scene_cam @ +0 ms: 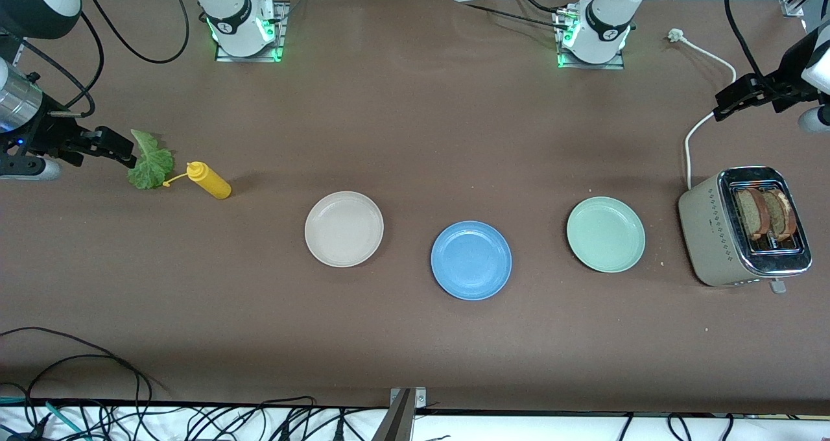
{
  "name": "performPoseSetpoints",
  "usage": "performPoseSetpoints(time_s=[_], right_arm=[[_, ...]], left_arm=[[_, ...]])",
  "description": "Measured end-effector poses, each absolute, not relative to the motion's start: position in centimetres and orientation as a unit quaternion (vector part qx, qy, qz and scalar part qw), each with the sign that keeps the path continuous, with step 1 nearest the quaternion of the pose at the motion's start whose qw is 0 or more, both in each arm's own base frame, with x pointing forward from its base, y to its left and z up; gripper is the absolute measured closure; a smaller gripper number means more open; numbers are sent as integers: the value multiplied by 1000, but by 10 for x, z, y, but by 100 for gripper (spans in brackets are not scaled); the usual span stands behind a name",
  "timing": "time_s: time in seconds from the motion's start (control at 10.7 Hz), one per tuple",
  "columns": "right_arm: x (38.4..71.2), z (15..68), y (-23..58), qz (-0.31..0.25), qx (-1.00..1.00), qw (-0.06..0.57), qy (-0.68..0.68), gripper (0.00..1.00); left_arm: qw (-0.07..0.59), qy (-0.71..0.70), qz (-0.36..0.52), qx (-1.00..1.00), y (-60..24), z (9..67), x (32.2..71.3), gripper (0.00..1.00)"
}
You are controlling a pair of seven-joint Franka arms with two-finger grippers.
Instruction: Make sandwich in blue plate with both arms
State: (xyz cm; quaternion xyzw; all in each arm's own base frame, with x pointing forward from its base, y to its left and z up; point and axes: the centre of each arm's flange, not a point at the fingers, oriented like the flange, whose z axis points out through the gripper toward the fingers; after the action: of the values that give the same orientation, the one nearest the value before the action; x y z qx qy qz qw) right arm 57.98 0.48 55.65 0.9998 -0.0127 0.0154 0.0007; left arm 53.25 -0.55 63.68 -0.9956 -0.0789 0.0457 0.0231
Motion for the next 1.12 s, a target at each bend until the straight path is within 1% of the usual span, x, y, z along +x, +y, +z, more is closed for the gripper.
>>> performPoseSetpoints(time_s=[0.37,0.66,1.12], right_arm=[[580,557,5,16,1000,1,-12,0],[582,570,6,31,999,0,-11,0],[587,560,5,22,1000,0,-12,0]], left_arm=[[23,-78,47,-996,-7,636,533,0],[23,-77,47,-996,-7,636,533,0],[23,-77,47,-996,-8,636,533,0]])
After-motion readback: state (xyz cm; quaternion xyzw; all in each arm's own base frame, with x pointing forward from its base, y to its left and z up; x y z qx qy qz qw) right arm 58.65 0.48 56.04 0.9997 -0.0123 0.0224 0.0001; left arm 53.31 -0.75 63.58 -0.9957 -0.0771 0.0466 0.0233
